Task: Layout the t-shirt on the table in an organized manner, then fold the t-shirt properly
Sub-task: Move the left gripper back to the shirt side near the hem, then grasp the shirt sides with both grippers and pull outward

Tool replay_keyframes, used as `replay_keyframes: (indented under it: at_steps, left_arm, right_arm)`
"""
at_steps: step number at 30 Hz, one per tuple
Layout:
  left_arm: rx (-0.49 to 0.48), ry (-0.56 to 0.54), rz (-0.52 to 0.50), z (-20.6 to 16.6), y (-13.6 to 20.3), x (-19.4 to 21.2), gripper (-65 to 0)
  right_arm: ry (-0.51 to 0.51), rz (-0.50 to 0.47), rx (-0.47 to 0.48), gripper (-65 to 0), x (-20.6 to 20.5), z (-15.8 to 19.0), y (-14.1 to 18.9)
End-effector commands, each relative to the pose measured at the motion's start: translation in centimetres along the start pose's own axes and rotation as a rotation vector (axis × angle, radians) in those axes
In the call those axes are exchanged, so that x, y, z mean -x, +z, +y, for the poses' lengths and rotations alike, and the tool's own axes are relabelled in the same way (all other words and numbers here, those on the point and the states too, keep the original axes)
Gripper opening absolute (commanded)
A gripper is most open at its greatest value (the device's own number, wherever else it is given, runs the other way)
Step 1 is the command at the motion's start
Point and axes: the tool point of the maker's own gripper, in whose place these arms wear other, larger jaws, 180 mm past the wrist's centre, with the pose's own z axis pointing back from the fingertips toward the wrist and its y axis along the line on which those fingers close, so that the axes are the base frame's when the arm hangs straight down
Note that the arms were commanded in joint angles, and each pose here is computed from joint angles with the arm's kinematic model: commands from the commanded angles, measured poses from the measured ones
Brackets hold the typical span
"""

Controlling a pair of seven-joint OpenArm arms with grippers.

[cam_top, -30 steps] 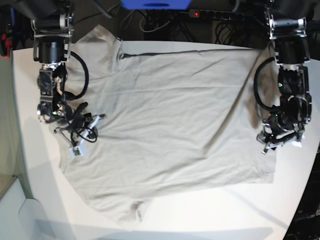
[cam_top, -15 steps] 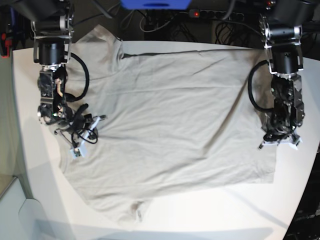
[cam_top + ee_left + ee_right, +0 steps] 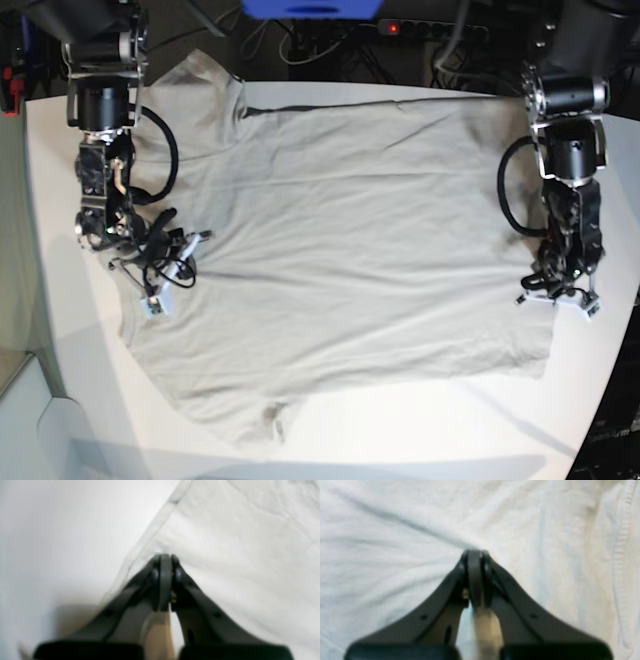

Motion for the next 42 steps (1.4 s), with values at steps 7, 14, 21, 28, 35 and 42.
replay_keyframes:
  at_steps: [7,14,21,28,35,42]
  left_arm:
    - [-0.030,-0.064,-0.145,-0.4,0.6,-5.4,-65.0]
    - [-0.033,-0.075,-0.209,-0.5,0.8,-6.5,-65.0]
    - [0.021,-0.031,-0.206,-1.8,2.0,-7.6,-65.0]
    - [0.146,0.059,-0.204,-4.3,3.8,-8.3,-65.0]
    - [0.112,0.069,-0.099,-4.1,1.5,-4.0,-65.0]
    - [0.041,-0.009,-0.135,-2.9,0.0,-3.1,-65.0]
  right_arm:
    - [0.017,0.052,0.031,-63.9,0.7,-0.8,0.2]
    - [0.015,0.054,0.029,-63.9,1.0,-0.7,0.2]
    - [0.079,-0.070,0.057,-63.9,-2.8,-0.5,2.6]
    - [0.157,-0.201,0.077,-63.9,-6.4,0.9,5.8]
    - [0.146,-0.254,0.138,-63.7,-6.5,-0.5,8.5]
    - [0.096,-0.253,0.192,-63.7,-5.6,-2.7,9.6]
